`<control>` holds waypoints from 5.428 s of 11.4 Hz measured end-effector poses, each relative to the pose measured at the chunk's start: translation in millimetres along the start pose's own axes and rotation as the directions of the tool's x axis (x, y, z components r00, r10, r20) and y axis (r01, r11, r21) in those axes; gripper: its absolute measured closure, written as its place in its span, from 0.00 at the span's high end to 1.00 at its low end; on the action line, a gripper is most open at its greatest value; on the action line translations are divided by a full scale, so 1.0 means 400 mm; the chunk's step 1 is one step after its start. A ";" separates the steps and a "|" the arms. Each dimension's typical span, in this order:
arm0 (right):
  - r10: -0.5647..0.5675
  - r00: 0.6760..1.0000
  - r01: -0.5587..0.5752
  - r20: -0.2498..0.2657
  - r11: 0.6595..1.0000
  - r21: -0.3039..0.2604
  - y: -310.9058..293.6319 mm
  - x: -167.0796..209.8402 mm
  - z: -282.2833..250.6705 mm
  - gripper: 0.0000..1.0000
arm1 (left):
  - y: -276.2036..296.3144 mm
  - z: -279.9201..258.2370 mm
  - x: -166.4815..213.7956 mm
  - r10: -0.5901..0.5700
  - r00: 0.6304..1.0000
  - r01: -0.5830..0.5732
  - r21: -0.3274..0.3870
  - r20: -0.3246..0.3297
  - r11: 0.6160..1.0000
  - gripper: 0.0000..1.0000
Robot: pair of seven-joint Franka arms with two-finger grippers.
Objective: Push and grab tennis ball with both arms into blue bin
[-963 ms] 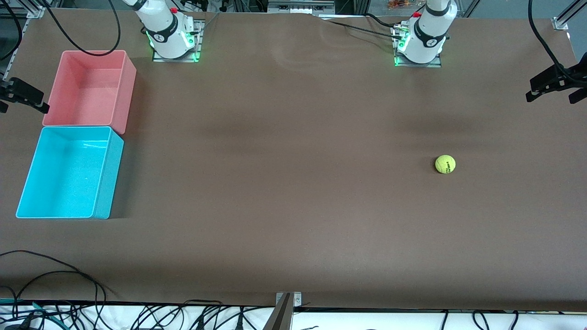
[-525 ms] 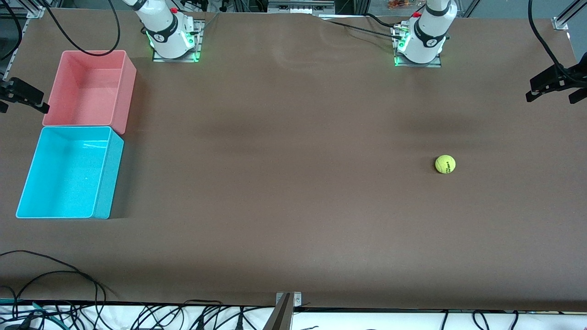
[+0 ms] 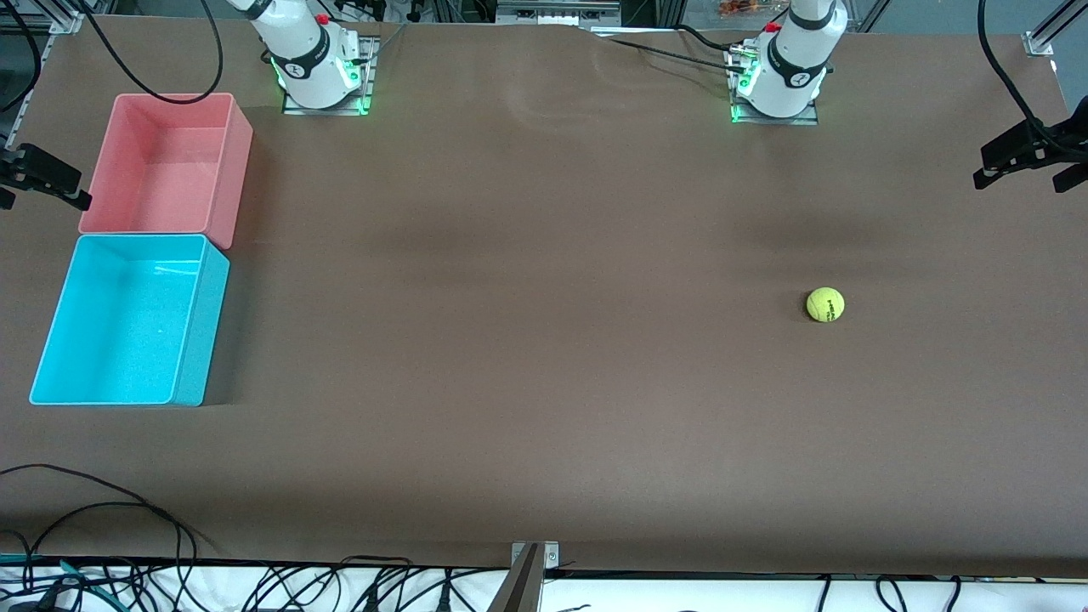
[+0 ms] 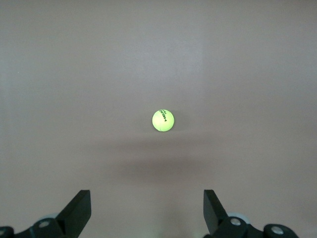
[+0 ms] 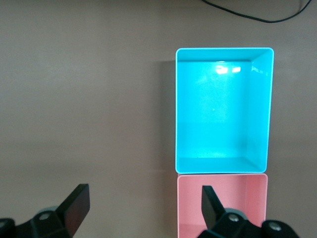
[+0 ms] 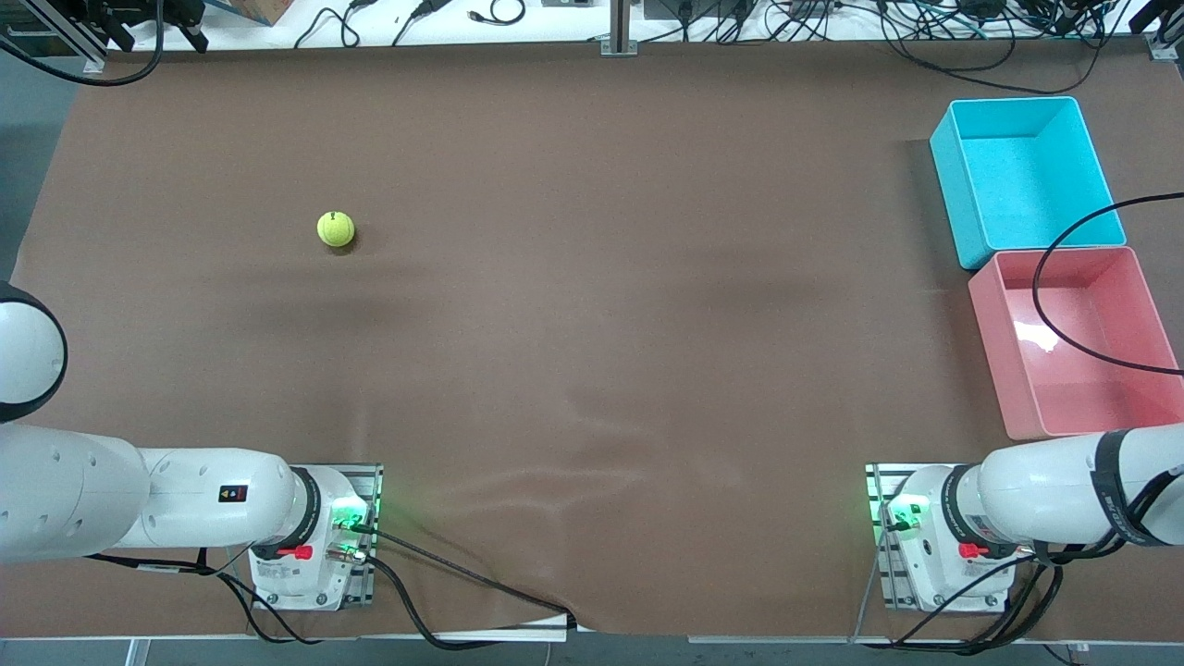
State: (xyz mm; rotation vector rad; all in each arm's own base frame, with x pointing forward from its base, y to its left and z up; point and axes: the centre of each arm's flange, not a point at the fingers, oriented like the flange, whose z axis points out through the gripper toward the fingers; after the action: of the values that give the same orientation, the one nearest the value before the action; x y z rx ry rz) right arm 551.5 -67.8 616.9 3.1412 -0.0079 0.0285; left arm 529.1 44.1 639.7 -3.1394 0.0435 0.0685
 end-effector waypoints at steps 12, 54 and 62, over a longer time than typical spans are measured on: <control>0.000 1.000 0.000 0.000 1.000 0.000 0.000 0.000 0.000 1.00 | -0.002 0.000 0.000 -0.002 1.000 0.002 0.000 0.000 1.000 1.00; -0.002 1.000 0.002 0.001 1.000 0.002 -0.003 0.000 0.001 1.00 | -0.049 0.342 0.052 -0.030 0.999 0.031 -0.005 0.019 1.000 1.00; -0.003 1.000 0.003 0.003 1.000 0.002 -0.005 0.001 0.002 1.00 | -0.039 0.554 0.056 -0.042 0.999 0.042 -0.028 0.007 0.999 1.00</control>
State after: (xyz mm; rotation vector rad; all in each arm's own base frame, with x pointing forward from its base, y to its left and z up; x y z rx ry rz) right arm 551.8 -65.6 616.2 3.1436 -0.0025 0.0244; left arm 542.3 59.5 417.3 -3.1664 -0.0235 0.0792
